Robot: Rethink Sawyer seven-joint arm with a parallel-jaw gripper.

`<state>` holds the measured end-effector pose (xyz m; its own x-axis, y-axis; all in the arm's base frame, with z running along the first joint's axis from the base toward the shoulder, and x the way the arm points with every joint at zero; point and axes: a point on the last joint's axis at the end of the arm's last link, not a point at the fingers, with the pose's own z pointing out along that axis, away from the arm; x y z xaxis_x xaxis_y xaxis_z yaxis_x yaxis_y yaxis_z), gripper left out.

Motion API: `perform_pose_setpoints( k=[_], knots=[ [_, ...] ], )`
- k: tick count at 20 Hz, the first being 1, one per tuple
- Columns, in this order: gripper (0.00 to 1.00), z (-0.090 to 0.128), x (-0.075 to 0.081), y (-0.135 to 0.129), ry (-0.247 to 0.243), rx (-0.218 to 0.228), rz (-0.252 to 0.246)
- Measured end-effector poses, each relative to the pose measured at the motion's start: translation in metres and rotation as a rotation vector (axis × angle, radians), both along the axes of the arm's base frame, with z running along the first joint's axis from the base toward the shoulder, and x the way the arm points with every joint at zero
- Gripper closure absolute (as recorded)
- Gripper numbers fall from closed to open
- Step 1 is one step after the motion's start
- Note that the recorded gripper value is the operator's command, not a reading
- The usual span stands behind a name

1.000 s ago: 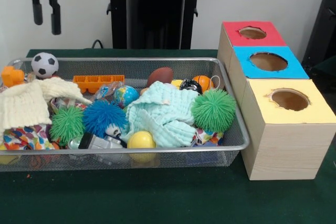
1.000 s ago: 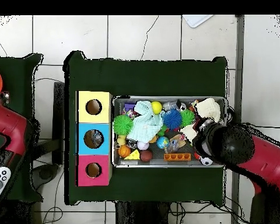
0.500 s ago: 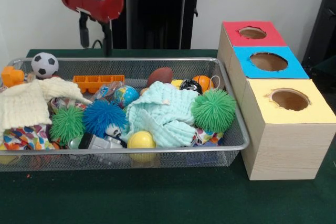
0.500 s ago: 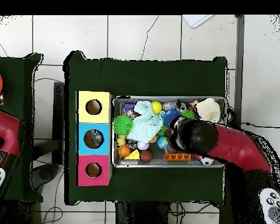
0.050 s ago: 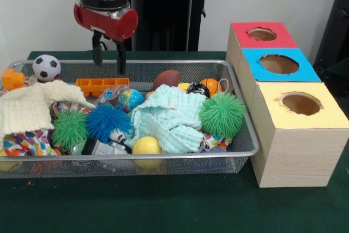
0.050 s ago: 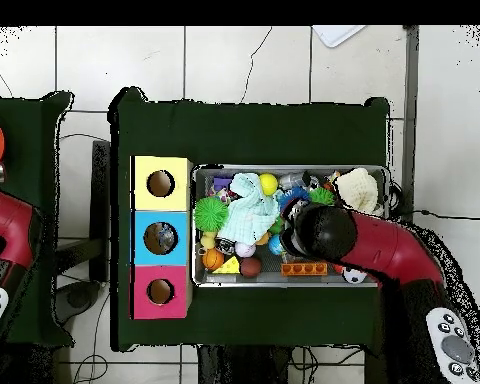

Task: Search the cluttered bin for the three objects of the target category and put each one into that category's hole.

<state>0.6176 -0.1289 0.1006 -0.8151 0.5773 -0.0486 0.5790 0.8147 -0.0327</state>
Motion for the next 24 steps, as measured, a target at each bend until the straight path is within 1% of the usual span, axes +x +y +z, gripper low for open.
perform_pose_setpoints(
  k=[1, 2, 4, 6, 8, 10, 13, 17, 20, 24],
  knots=[
    [0.00, -0.007, -0.001, -0.002, 0.001, -0.003, -0.001],
    [0.00, -0.009, -0.002, -0.002, 0.002, -0.006, -0.001],
    [0.00, -0.026, -0.008, -0.008, 0.018, -0.023, 0.005],
    [0.00, -0.038, -0.015, -0.014, 0.035, -0.033, 0.007],
    [0.00, -0.044, -0.019, -0.016, 0.045, -0.036, 0.006],
    [0.00, -0.056, -0.028, -0.022, 0.070, -0.044, 0.006],
    [0.00, -0.071, -0.038, -0.028, 0.092, -0.052, 0.008],
    [0.00, -0.083, -0.045, -0.031, 0.099, -0.049, 0.005],
    [0.00, -0.086, -0.045, -0.030, 0.098, -0.048, 0.005],
    [0.00, -0.084, -0.044, -0.031, 0.093, -0.051, 0.005]
  ],
)
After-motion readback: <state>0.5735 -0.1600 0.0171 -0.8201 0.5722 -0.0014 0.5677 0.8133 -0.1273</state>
